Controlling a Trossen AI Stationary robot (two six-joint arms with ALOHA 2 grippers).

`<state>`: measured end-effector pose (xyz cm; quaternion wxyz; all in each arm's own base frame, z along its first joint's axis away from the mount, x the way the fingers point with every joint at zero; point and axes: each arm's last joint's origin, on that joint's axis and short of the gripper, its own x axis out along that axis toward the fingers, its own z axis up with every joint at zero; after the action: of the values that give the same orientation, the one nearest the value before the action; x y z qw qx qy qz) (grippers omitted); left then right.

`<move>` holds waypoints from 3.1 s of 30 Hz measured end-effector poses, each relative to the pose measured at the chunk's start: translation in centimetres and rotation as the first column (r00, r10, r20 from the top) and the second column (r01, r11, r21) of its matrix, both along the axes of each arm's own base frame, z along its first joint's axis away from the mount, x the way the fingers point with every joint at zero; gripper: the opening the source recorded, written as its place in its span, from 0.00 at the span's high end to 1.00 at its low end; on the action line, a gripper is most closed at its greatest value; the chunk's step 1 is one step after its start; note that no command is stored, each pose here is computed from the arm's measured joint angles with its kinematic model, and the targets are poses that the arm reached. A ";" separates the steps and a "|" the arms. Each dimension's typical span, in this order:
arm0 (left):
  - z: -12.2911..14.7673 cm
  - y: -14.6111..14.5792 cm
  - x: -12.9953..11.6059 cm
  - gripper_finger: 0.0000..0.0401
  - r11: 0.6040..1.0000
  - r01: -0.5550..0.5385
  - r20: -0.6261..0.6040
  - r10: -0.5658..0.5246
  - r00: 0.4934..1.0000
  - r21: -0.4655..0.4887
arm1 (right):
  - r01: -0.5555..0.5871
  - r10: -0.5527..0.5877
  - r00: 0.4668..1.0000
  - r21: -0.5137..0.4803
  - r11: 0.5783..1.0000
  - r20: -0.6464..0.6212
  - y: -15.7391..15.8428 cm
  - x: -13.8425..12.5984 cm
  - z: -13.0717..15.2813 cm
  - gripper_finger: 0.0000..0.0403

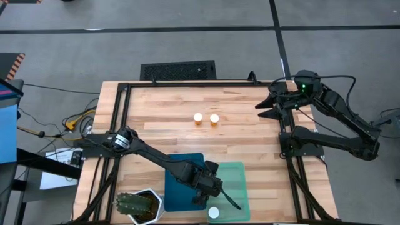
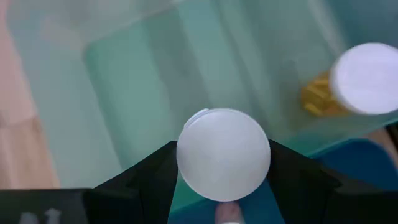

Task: Pick and place medicine bottles into bin by pill shape (circle, oval)
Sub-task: Put the left large orange pill bottle into the green bin, then put the right large orange pill bottle into the green bin

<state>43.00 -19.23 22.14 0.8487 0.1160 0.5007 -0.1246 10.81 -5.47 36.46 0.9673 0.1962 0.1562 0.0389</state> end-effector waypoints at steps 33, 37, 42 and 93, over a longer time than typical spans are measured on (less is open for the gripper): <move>-1.4 0.9 1.0 0.44 0.993 0.096 -0.003 -0.096 0.995 0.071 | -0.007 0.007 1.000 -0.029 1.000 0.005 0.0 0.0 0.0 0.41; -1.5 0.9 1.0 0.44 0.992 0.103 -0.005 -0.103 0.995 0.073 | -0.007 0.007 1.000 -0.029 1.000 0.005 0.0 0.0 0.0 0.41; -1.5 0.8 1.0 0.44 0.992 0.111 -0.009 -0.111 0.994 0.058 | -0.010 0.010 1.000 -0.041 0.999 0.006 0.0 0.0 0.0 0.41; 7.3 13.7 3.1 0.25 0.978 -0.148 -0.017 0.152 0.988 0.145 | -0.011 0.012 1.000 -0.043 0.999 0.006 0.0 -0.1 0.0 0.41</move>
<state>46.13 -5.56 29.48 0.8381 0.1367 0.5276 -0.0254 10.72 -5.43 36.47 0.9715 0.1745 0.1551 0.0417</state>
